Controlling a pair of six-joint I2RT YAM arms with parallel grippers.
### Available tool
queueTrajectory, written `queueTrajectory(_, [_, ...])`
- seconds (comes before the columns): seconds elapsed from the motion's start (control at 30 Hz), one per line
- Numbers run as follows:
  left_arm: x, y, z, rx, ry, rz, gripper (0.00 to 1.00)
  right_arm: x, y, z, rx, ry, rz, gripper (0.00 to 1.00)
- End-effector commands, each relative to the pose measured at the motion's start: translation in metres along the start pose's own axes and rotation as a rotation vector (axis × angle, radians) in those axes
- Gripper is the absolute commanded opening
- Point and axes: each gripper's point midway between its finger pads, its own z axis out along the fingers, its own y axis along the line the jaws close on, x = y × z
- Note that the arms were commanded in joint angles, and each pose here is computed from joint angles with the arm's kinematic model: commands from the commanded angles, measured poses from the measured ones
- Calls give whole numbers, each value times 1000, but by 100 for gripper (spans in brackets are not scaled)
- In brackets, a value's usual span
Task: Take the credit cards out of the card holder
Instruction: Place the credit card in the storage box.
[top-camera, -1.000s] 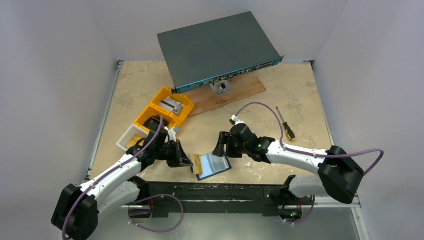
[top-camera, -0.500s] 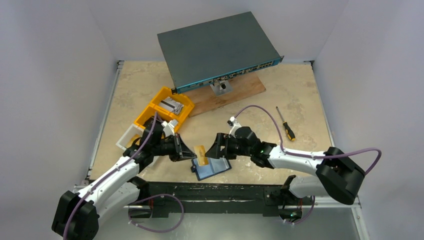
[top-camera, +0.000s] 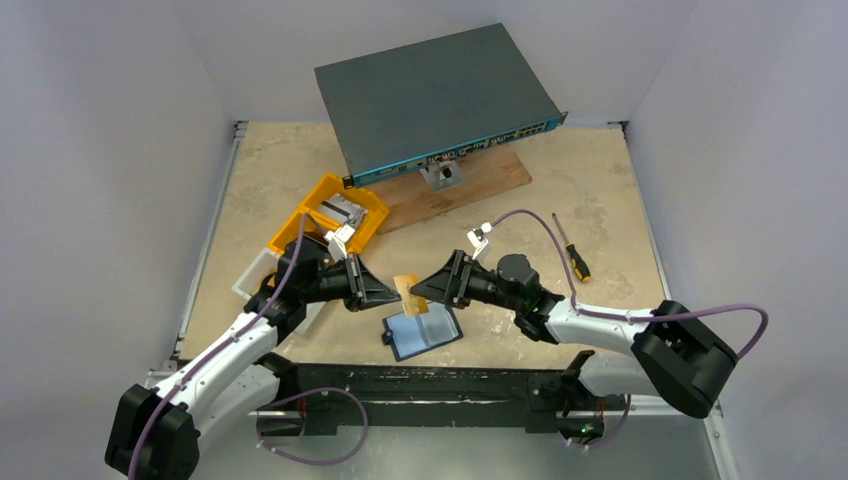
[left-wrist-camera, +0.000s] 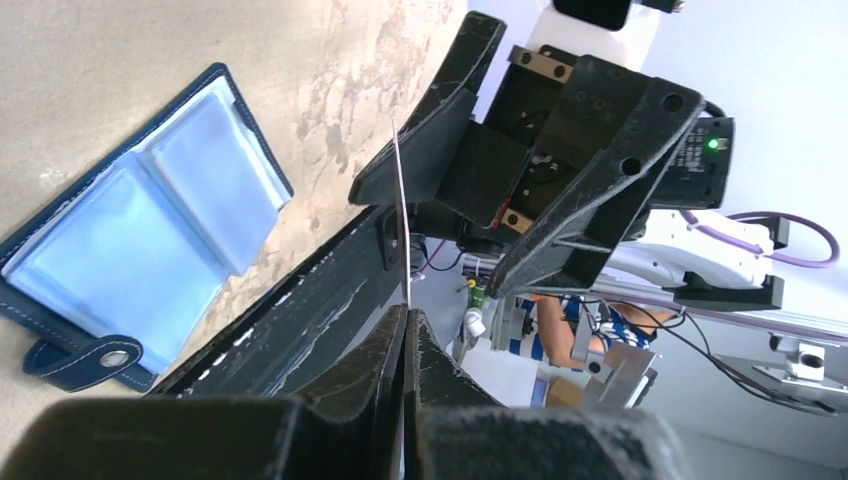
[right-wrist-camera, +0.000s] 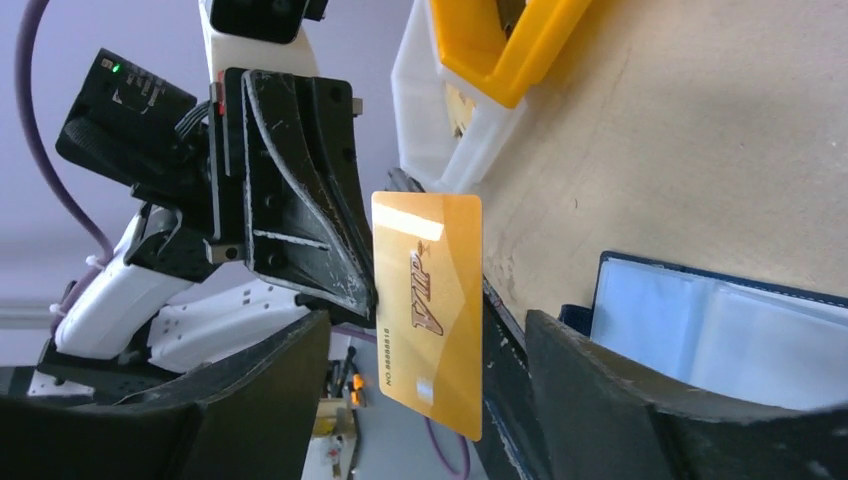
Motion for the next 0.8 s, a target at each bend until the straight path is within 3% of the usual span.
queueTrajectory(0.0, [-10,-36,-5,106,-14,53,0,0,27,-3,-145,11,45,62])
queueTrajectory(0.3, [-9,-37,-5,117,-5,47,0,3,35,-4,-212,34,106,0])
queueTrajectory(0.37, [-8,-38,-4,122,-3,47,3,4,38,-4,-227,47,108,0])
queueTrajectory(0.5, [-9,-38,-4,131,-8,42,31,6,46,-3,-262,76,118,0])
queueTrajectory(0.53, [-10,-40,-4,138,-9,44,34,7,47,-3,-270,84,123,0])
queueTrajectory(0.77, [-11,-41,-3,146,-7,44,37,9,56,-2,-335,118,161,0])
